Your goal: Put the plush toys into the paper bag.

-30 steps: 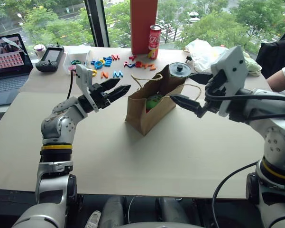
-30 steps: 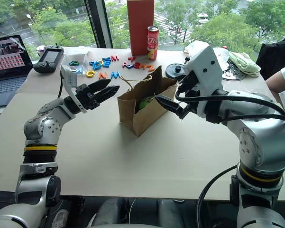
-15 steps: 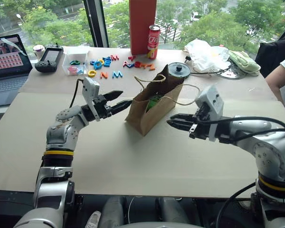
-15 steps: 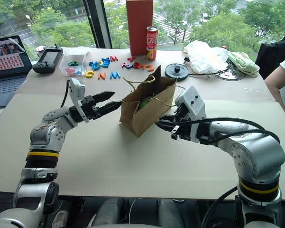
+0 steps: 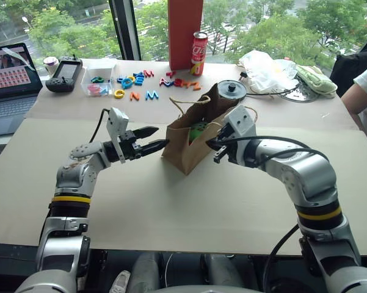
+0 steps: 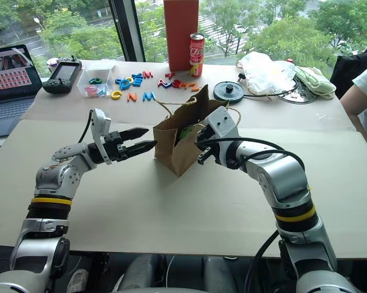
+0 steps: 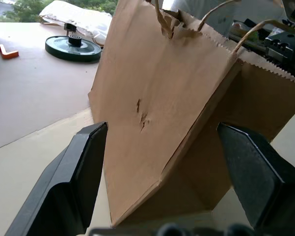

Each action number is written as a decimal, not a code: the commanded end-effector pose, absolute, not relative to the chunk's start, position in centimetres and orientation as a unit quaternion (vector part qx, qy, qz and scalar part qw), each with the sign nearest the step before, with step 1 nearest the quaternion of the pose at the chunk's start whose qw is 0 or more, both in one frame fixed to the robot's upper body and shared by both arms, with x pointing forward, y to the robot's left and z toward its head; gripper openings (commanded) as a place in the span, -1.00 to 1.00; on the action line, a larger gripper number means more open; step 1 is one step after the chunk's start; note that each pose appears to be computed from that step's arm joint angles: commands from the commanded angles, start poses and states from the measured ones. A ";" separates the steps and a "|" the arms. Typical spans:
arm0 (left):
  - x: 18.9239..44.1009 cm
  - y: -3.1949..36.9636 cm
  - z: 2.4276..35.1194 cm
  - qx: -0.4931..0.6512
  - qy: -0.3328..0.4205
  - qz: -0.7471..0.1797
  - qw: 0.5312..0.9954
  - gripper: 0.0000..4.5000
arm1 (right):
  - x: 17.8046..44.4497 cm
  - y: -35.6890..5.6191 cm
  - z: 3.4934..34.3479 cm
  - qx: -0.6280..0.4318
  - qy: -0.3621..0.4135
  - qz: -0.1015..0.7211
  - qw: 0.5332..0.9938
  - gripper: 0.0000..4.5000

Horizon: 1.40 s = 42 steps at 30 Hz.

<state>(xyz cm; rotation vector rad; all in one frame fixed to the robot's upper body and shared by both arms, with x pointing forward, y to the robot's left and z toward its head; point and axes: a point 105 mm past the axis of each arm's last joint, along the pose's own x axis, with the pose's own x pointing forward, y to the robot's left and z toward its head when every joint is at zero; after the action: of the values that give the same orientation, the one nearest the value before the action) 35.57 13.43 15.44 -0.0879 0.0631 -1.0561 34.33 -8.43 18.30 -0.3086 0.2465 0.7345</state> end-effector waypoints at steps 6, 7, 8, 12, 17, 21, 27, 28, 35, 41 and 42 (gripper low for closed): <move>34.5 11.7 15.1 0.016 0.018 -0.524 0.851 0.70 | 35.2 -6.2 20.1 -0.154 0.077 0.361 0.917 -0.99; 34.4 11.6 15.1 0.015 0.017 -0.524 0.851 0.70 | 35.3 -6.0 20.2 -0.152 0.075 0.362 0.917 -0.99; 34.4 11.5 15.1 0.014 0.015 -0.524 0.852 0.70 | 35.3 -5.9 20.2 -0.150 0.075 0.362 0.917 -0.99; 33.9 10.7 14.9 0.024 0.014 -0.527 0.850 0.70 | 35.5 -5.4 20.3 -0.144 0.073 0.363 0.918 -0.99; 33.9 10.4 14.6 0.035 0.013 -0.514 0.857 0.70 | 36.0 -5.3 20.2 -0.139 0.073 0.356 0.921 -0.99; 34.8 10.0 14.5 0.044 0.005 -0.488 0.872 0.70 | 36.0 -4.9 20.2 -0.136 0.073 0.359 0.920 -0.99; 35.9 9.3 15.2 0.035 -0.023 -0.444 0.895 0.70 | 35.9 -4.5 20.0 -0.134 0.076 0.362 0.920 -0.99; 36.0 9.2 15.2 0.033 -0.026 -0.439 0.898 0.70 | 35.9 -4.5 19.9 -0.133 0.076 0.361 0.920 -0.99; 36.3 8.6 14.9 0.016 -0.036 -0.393 0.919 0.70 | 35.8 -4.3 19.8 -0.127 0.078 0.361 0.921 -0.99; 37.1 8.5 14.3 0.026 -0.035 -0.366 0.930 0.70 | 35.8 -4.3 19.7 -0.127 0.080 0.360 0.921 -0.99; 37.2 8.5 14.4 0.018 -0.036 -0.364 0.930 0.70 | 35.9 -4.3 19.7 -0.128 0.080 0.360 0.921 -0.99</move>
<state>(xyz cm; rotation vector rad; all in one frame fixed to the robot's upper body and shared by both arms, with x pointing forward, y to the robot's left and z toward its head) 36.94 8.96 12.83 0.0392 -0.0090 -0.7453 35.86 -4.57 18.11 -0.2503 0.2261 0.7411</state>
